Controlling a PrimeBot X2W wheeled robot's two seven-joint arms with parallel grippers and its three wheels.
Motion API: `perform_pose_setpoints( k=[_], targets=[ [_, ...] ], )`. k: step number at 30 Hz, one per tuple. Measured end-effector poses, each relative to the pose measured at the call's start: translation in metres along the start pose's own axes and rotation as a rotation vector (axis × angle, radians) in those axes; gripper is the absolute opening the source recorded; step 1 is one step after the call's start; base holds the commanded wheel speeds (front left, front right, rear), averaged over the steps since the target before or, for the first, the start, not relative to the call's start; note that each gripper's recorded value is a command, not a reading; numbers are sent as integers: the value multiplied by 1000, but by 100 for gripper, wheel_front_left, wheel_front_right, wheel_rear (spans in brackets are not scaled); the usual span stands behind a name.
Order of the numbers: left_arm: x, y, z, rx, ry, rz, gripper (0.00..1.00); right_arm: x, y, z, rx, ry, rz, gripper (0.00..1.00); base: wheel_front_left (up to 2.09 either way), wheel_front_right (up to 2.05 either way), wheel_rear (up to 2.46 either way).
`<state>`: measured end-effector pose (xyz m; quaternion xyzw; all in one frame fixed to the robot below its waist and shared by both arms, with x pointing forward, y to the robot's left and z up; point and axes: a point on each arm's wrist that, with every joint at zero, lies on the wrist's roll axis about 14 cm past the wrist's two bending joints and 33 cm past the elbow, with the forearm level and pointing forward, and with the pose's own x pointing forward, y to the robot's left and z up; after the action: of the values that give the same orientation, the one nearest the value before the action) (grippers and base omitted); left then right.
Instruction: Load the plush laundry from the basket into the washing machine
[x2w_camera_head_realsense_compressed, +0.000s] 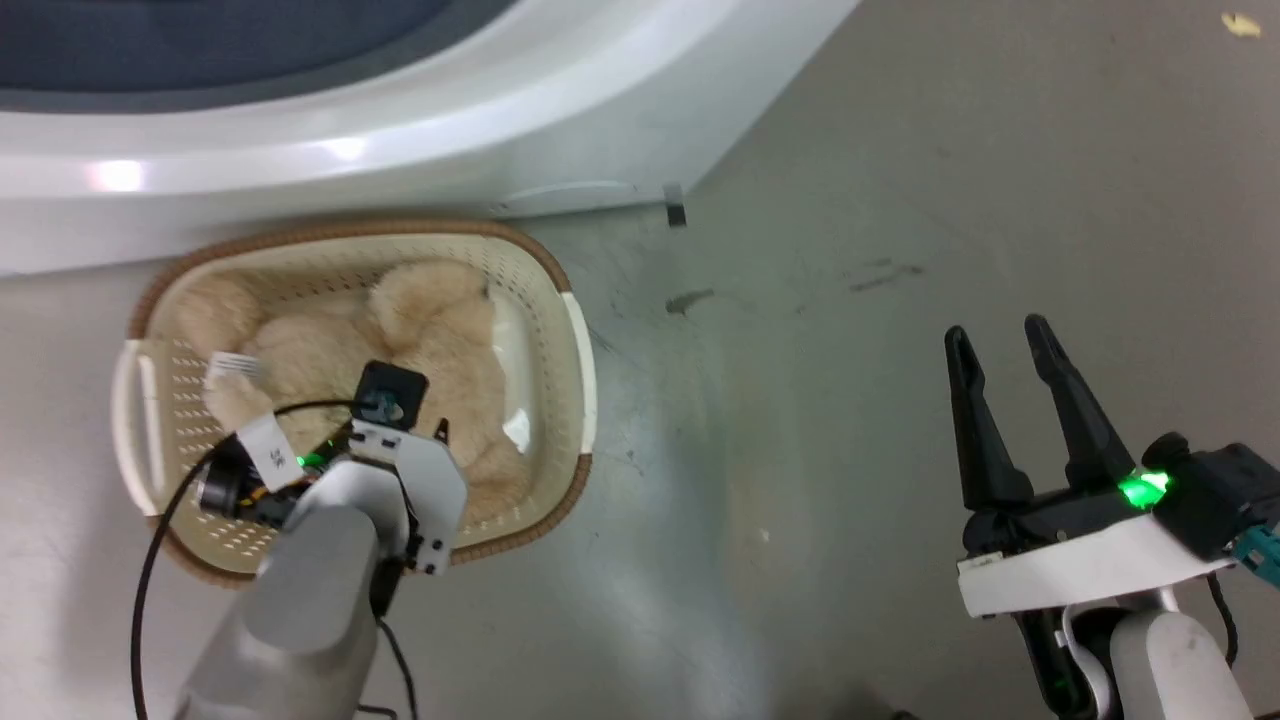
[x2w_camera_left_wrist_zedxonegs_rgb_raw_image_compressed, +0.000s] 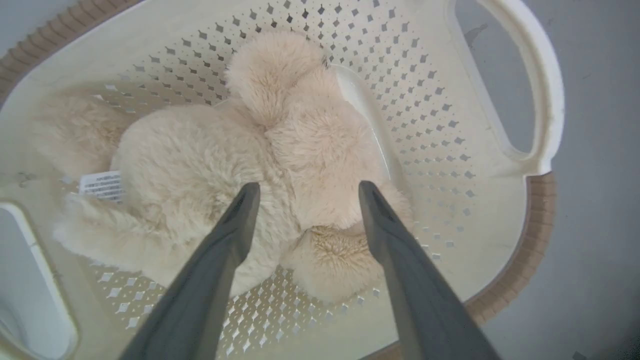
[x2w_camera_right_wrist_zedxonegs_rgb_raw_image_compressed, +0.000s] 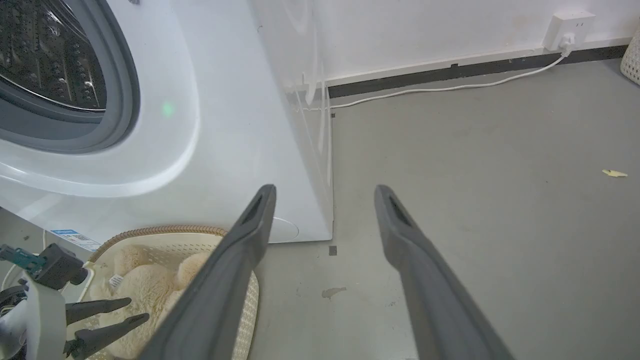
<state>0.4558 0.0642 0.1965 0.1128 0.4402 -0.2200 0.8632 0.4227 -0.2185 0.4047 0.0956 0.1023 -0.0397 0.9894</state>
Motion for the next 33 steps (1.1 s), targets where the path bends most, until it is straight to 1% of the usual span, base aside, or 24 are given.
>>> perform_pose_setpoints(
  k=[5, 11, 13, 15, 20, 26, 27, 28, 33],
  targets=[
    [20, 0, -11, 63, 55, -25, 100, 5, -7, -9, 12, 16, -20, 100, 0, 0, 0],
    [44, -1, -24, 99, 128, -47, 100, 8, -14, -24, 30, 47, -45, 100, 0, 0, 0],
    [52, 1, -29, 102, 163, -46, 100, 10, -17, -28, 37, 55, -52, 100, 0, 0, 0],
    [60, 2, -34, 80, 194, -44, 100, 11, -19, -34, 46, 64, -59, 100, 0, 0, 0],
    [81, 4, -46, 102, 274, -31, 100, 16, -23, -47, 63, 88, -73, 100, 0, 0, 0],
    [102, -5, -63, 113, 356, -62, 100, 19, -32, -62, 80, 114, -104, 100, 0, 0, 0],
    [106, -7, -65, 114, 361, -70, 33, 20, -34, -65, 83, 120, -109, 100, 0, 0, 0],
    [110, -9, -66, 112, 364, -81, 0, 20, -36, -68, 84, 126, -114, 100, 0, 0, 0],
    [122, -15, -69, 80, 354, -103, 0, 20, -44, -77, 97, 143, -141, 100, 0, 0, 0]
  ],
)
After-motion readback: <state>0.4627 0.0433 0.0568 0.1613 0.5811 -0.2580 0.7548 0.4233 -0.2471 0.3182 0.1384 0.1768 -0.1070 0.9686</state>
